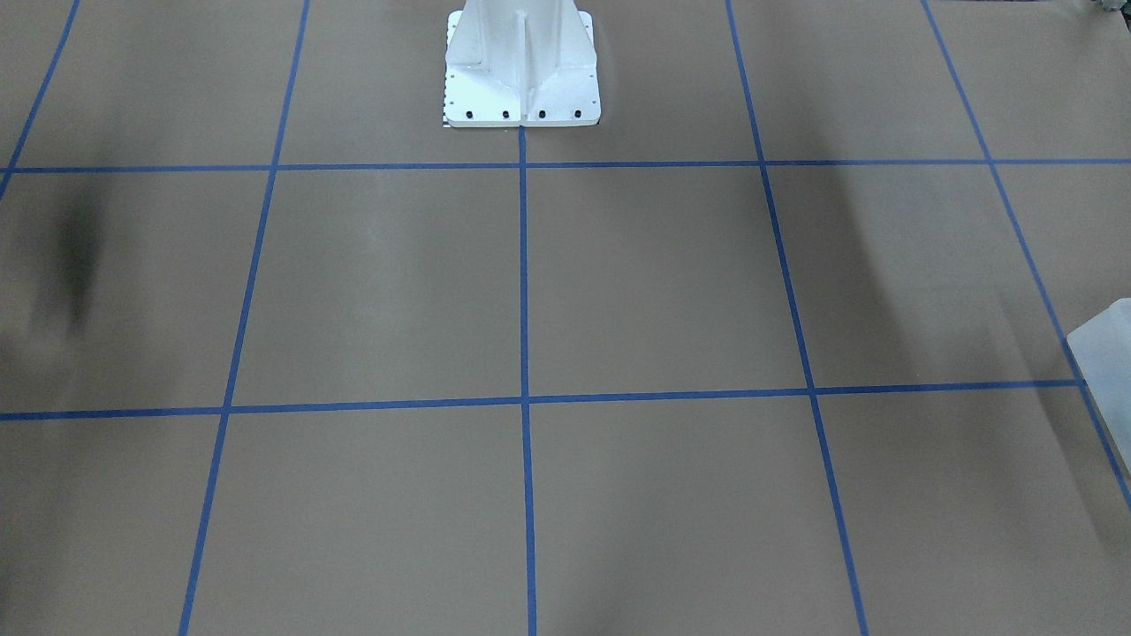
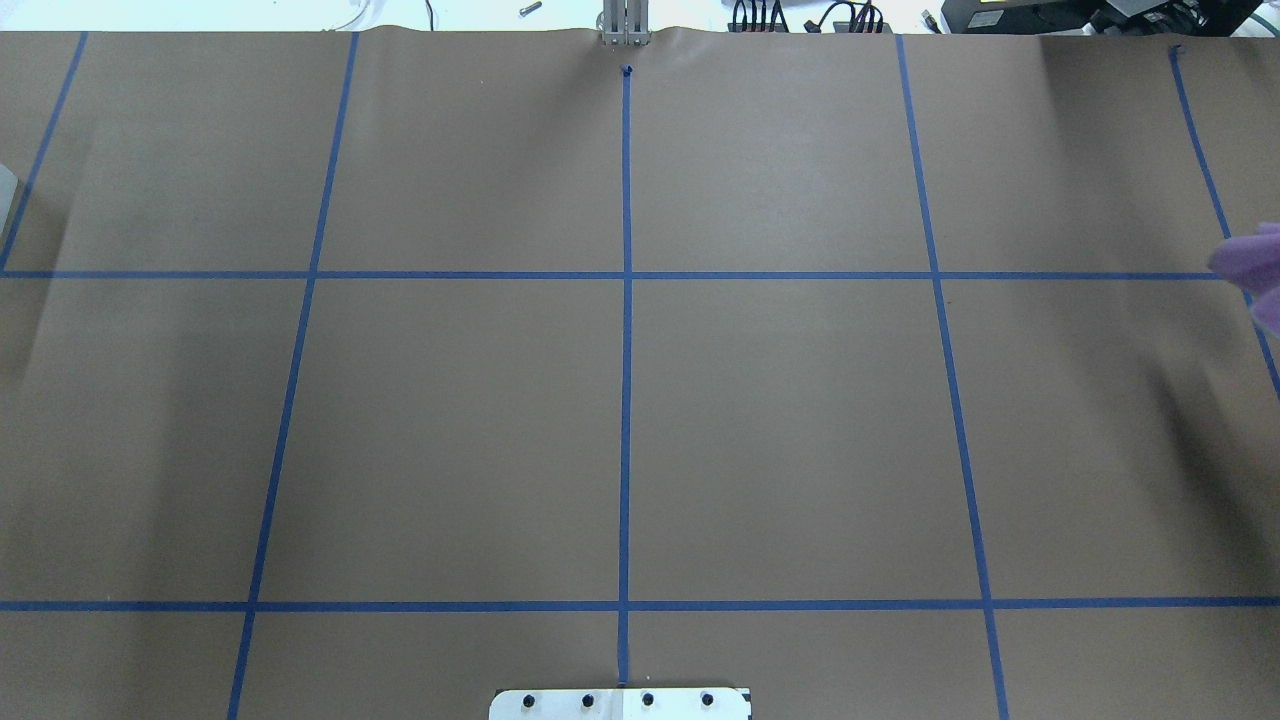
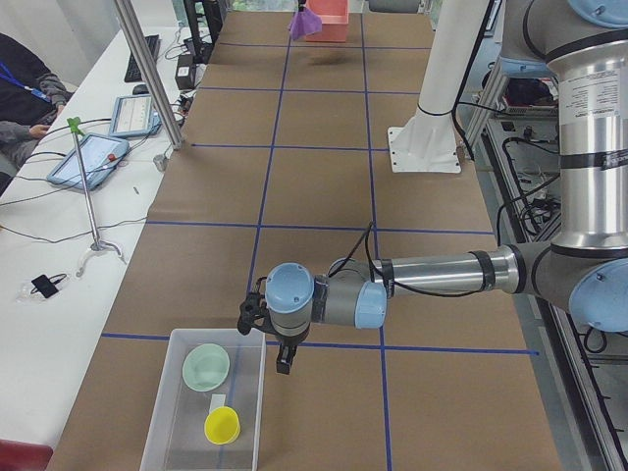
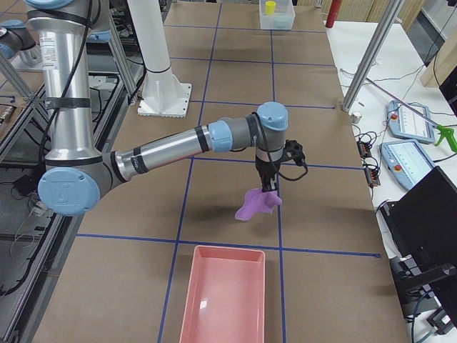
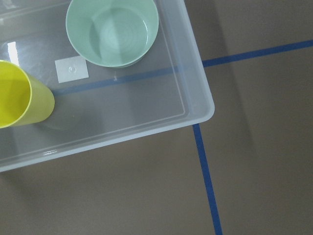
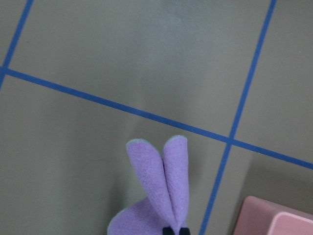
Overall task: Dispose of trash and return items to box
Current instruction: 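Lift the cloth with the right gripper and drop it into the pink bin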
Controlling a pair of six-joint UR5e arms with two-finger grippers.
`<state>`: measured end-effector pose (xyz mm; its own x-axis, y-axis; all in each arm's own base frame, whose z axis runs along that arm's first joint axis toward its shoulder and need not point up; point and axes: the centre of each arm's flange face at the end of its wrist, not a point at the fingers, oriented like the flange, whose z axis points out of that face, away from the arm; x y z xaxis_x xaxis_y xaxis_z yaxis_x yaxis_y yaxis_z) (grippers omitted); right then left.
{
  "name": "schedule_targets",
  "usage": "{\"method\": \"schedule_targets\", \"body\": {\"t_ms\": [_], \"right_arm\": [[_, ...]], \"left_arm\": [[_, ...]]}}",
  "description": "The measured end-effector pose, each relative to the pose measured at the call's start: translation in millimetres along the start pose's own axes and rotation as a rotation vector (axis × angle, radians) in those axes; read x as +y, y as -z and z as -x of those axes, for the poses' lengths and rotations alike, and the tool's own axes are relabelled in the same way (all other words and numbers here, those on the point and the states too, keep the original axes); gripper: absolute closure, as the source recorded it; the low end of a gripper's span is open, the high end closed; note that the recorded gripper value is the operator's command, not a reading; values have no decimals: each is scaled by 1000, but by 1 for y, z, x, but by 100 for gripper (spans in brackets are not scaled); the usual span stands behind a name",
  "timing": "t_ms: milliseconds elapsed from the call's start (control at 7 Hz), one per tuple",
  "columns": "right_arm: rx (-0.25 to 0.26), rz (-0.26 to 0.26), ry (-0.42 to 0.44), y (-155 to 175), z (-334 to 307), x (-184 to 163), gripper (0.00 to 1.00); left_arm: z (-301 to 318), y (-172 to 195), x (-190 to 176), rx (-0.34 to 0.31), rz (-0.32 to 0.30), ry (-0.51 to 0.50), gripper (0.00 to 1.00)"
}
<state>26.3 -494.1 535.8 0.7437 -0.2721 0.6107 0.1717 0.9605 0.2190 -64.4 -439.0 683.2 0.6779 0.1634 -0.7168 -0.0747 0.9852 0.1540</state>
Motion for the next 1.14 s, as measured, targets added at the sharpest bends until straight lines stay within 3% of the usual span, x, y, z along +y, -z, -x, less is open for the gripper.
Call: {"method": "schedule_targets", "body": {"t_ms": [429, 714, 1000, 1143], "right_arm": [[4, 42, -73, 3, -148, 95, 100], [7, 116, -103, -43, -193, 155, 100], [6, 136, -153, -87, -218, 177, 100], [10, 139, -191, -98, -218, 175, 50]], "left_arm": [[-3, 3, -4, 4, 7, 8, 1], [-3, 3, -4, 3, 6, 7, 1], [-3, 2, -3, 4, 8, 8, 1], [-2, 2, -2, 5, 12, 12, 1]]}}
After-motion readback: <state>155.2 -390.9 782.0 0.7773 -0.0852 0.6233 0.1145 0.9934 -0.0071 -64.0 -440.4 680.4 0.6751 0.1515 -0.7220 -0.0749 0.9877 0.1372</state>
